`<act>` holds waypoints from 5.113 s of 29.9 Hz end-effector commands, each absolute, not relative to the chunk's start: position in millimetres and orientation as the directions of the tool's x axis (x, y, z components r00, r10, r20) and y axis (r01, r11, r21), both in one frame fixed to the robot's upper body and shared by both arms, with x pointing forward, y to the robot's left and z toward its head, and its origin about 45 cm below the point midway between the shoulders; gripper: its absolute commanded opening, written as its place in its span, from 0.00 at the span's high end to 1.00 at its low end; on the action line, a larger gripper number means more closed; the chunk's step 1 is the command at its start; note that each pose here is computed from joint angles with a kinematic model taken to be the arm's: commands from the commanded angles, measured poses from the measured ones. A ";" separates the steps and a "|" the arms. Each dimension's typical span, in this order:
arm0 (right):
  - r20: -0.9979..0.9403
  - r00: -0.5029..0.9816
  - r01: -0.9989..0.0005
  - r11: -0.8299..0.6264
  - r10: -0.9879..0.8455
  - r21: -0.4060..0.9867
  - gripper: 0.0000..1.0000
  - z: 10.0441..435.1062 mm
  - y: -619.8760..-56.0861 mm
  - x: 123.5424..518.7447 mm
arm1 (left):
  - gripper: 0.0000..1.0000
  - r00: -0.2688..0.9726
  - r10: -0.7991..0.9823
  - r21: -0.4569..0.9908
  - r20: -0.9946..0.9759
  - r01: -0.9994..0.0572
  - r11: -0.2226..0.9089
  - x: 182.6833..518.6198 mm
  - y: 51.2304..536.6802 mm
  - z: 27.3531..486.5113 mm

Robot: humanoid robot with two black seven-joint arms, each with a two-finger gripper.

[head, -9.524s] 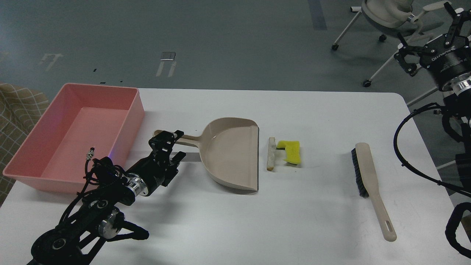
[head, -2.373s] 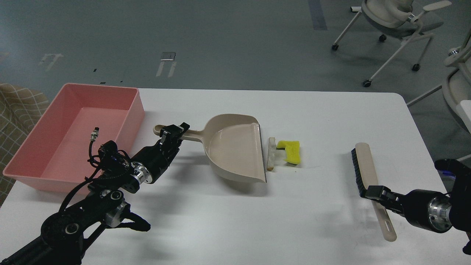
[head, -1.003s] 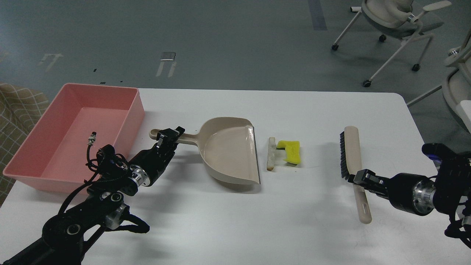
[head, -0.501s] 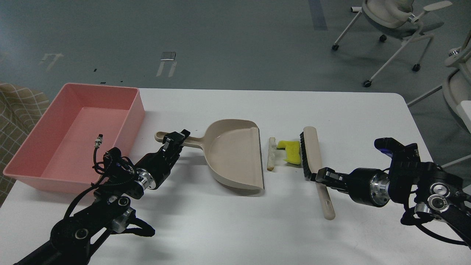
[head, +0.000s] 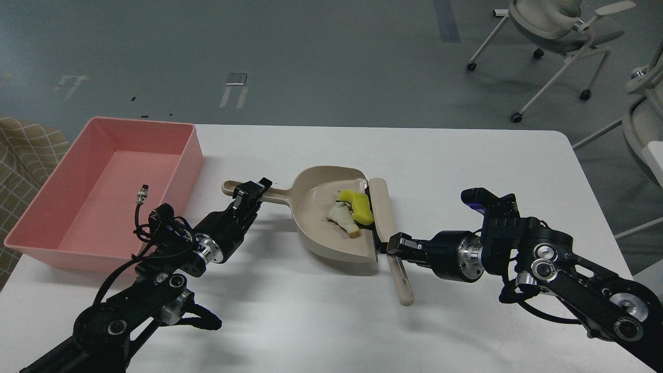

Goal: Sweep and dump garbage into bin
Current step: 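Sweep the yellow sponge into the dustpan with the right-held brush, then put the brush down and release it with the right gripper, then lift the dustpan with the left gripper over the pink bin, then tilt the dustpan with the left gripper to dump the sponge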

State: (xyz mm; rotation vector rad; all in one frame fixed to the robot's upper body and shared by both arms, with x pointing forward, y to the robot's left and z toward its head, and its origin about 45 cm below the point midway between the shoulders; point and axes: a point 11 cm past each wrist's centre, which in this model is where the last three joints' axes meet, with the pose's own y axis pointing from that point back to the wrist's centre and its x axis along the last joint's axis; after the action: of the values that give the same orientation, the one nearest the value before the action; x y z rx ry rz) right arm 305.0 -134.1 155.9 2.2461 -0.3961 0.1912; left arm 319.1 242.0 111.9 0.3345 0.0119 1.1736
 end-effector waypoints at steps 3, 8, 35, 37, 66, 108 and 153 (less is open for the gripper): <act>0.261 0.946 -0.322 -0.656 -0.193 0.682 1.00 162.4 -98.8 307.4 | 0.99 0.391 0.906 0.262 0.162 -0.902 0.343 319.1 242.1 112.1; 0.305 0.934 -0.350 -0.666 -0.189 0.659 1.00 181.3 -101.0 315.4 | 0.98 0.393 0.905 0.258 0.165 -0.902 0.345 320.8 242.3 113.9; 0.415 0.822 -0.524 -0.233 -0.391 0.819 1.00 193.8 -341.3 314.8 | 0.97 0.347 0.935 0.186 0.077 -0.926 0.329 329.8 237.7 126.1; 0.409 0.830 -0.513 -0.233 -0.379 0.826 1.00 193.0 -342.6 306.7 | 0.97 0.347 0.936 0.182 0.065 -0.926 0.331 330.6 234.1 126.8; 0.389 0.837 -0.486 -0.197 -0.386 0.851 0.68 183.9 -357.8 292.4 | 0.97 0.343 0.935 0.176 0.085 -0.929 0.325 336.0 240.3 132.5; -0.329 0.246 -0.905 -0.338 -0.912 0.258 0.02 213.4 -372.7 371.8 | 0.96 0.259 0.954 0.024 0.149 -0.966 0.259 352.7 310.0 219.3; -0.426 0.169 -0.918 -0.299 -0.889 0.259 0.02 194.9 -394.7 352.0 | 0.94 -0.071 0.954 0.217 0.290 -0.966 -0.138 219.9 573.5 257.6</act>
State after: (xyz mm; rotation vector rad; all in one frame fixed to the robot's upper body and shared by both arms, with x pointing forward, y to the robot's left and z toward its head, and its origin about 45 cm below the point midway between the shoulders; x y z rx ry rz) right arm 352.3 -394.0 194.8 2.4470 -1.8915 -0.8213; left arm 225.5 568.7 256.1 0.3760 -0.0385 1.6761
